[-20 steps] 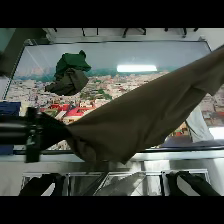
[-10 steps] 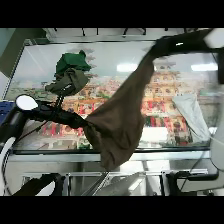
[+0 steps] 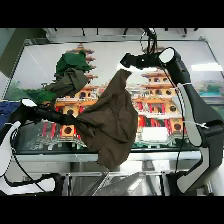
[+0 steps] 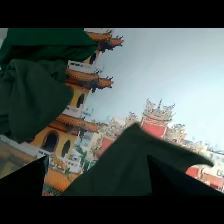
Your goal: Fold the shirts.
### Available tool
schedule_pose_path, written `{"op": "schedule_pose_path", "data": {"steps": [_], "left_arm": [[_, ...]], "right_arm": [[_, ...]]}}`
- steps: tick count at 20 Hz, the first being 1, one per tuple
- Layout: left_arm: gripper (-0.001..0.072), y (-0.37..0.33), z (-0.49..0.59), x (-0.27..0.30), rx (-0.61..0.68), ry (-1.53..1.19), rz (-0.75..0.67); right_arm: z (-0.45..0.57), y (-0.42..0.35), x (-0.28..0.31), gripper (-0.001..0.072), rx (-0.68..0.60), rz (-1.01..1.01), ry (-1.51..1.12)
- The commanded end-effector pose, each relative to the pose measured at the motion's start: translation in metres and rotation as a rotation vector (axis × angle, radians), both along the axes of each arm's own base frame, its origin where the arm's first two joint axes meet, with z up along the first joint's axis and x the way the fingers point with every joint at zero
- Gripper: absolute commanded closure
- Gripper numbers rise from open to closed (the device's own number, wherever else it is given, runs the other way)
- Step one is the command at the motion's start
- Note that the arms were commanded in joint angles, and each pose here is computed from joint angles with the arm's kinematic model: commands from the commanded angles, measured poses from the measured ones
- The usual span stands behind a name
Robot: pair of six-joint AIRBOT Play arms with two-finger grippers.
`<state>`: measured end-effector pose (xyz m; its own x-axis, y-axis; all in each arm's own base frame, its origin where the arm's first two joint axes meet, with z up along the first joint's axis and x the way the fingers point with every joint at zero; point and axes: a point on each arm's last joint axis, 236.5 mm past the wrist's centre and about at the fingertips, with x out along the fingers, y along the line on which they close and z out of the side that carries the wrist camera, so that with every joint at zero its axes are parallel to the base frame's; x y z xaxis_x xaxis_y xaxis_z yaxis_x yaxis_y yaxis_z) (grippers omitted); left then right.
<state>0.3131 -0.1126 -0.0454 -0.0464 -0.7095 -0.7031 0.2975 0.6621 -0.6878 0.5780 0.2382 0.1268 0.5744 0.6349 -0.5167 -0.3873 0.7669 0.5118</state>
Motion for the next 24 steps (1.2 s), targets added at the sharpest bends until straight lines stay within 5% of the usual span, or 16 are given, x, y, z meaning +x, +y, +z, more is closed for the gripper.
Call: {"op": "schedule_pose_path", "data": {"steps": [1,5,7,14,24], "left_arm": [[0.0123,0.025,0.023,0.022,-0.007,0.043,0.103],[0.0124,0.059,0.055,0.032,0.025,0.056,0.250],[0.0124,0.043,0.073,0.015,0.006,0.057,0.240],[0.0122,-0.014,0.024,-0.042,0.328,0.171,0.180],[0.0122,-0.050,-0.029,-0.015,0.570,0.287,0.054]], "right_arm": [[0.019,-0.025,-0.028,0.0010,-0.008,0.067,0.059],[0.042,-0.092,-0.116,0.0027,-0.085,0.198,0.264],[0.051,-0.110,-0.145,0.0163,-0.099,0.209,0.306],[0.036,-0.116,-0.188,0.0160,-0.058,0.089,0.281],[-0.027,-0.112,-0.277,0.0161,-0.052,0.055,0.348]]}}
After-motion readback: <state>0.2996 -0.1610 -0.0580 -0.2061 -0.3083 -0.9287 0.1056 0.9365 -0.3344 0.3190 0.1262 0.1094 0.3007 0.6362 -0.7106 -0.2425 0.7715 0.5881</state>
